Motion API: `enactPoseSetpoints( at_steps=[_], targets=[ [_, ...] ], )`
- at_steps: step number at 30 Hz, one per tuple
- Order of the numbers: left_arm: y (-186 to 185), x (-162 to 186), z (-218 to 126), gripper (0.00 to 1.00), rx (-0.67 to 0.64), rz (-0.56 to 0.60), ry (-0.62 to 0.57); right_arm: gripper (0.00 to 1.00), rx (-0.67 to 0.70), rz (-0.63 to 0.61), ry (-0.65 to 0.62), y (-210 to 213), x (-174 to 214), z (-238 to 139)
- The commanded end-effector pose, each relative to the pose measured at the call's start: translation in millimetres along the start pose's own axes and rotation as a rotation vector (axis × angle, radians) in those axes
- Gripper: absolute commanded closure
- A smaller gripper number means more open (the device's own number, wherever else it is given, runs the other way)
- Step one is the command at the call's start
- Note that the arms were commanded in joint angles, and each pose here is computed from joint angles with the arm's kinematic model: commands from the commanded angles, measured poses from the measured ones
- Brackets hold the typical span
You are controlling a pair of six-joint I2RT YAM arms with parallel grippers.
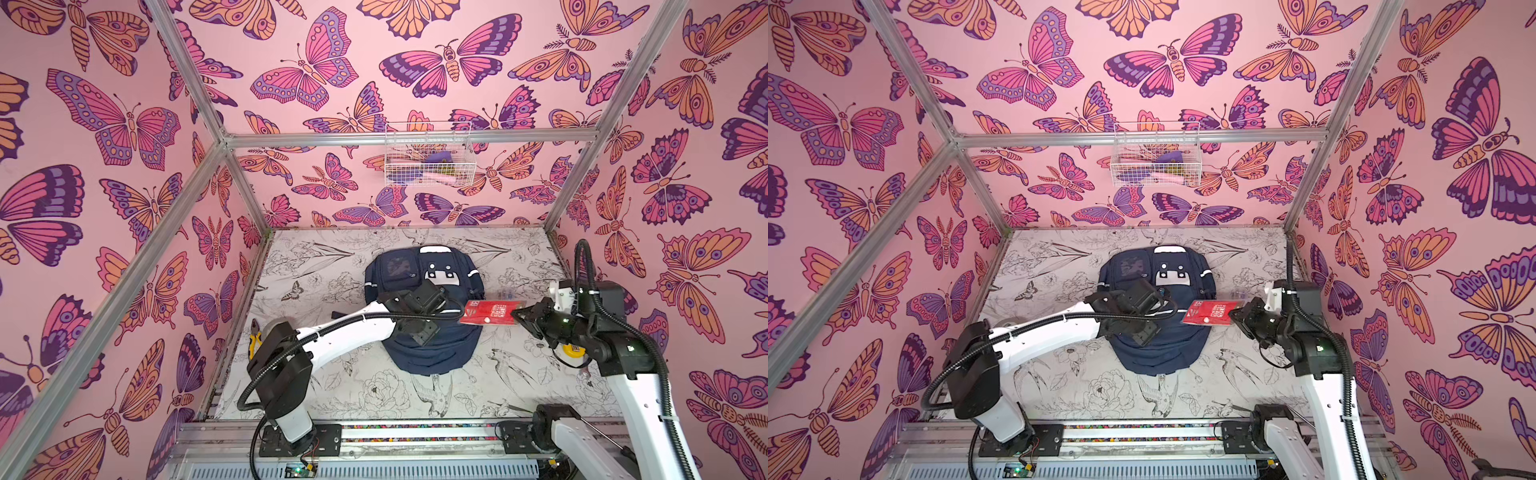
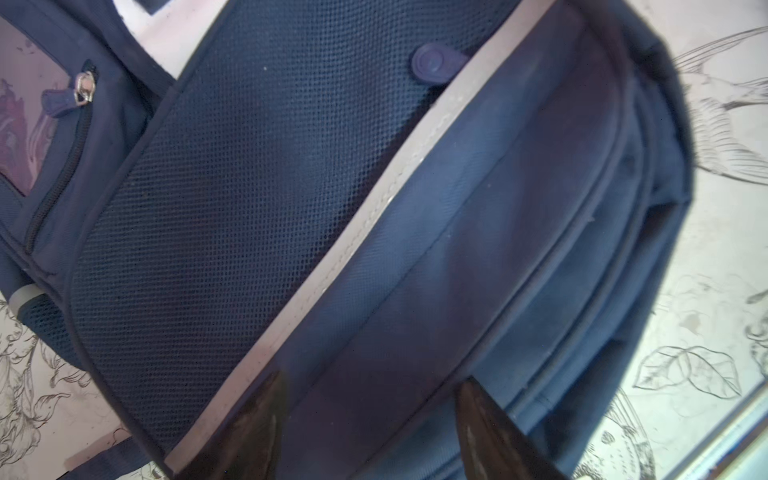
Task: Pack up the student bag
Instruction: 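Move the red pencil case to the backpack's lower pocket while left holds it open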
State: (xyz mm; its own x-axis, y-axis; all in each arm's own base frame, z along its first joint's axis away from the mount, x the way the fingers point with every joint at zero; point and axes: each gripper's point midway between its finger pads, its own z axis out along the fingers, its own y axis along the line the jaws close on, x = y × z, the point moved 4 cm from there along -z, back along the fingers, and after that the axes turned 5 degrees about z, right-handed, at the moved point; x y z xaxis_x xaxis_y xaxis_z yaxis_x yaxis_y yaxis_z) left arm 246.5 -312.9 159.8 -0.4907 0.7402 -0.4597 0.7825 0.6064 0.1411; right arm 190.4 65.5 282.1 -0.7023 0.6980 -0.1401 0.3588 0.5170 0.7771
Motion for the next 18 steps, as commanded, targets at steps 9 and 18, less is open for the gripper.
enactPoseSetpoints(
  at_steps=[9,18],
  targets=[
    [3,-4,-4,0.78,-0.063,0.045,0.004,1.00,0.011,-0.024,-0.001,1,3,-9],
    [21,-31,-47,1.00,-0.141,-0.010,-0.131,1.00,-0.067,-0.078,0.061,11,14,-13]
  ],
)
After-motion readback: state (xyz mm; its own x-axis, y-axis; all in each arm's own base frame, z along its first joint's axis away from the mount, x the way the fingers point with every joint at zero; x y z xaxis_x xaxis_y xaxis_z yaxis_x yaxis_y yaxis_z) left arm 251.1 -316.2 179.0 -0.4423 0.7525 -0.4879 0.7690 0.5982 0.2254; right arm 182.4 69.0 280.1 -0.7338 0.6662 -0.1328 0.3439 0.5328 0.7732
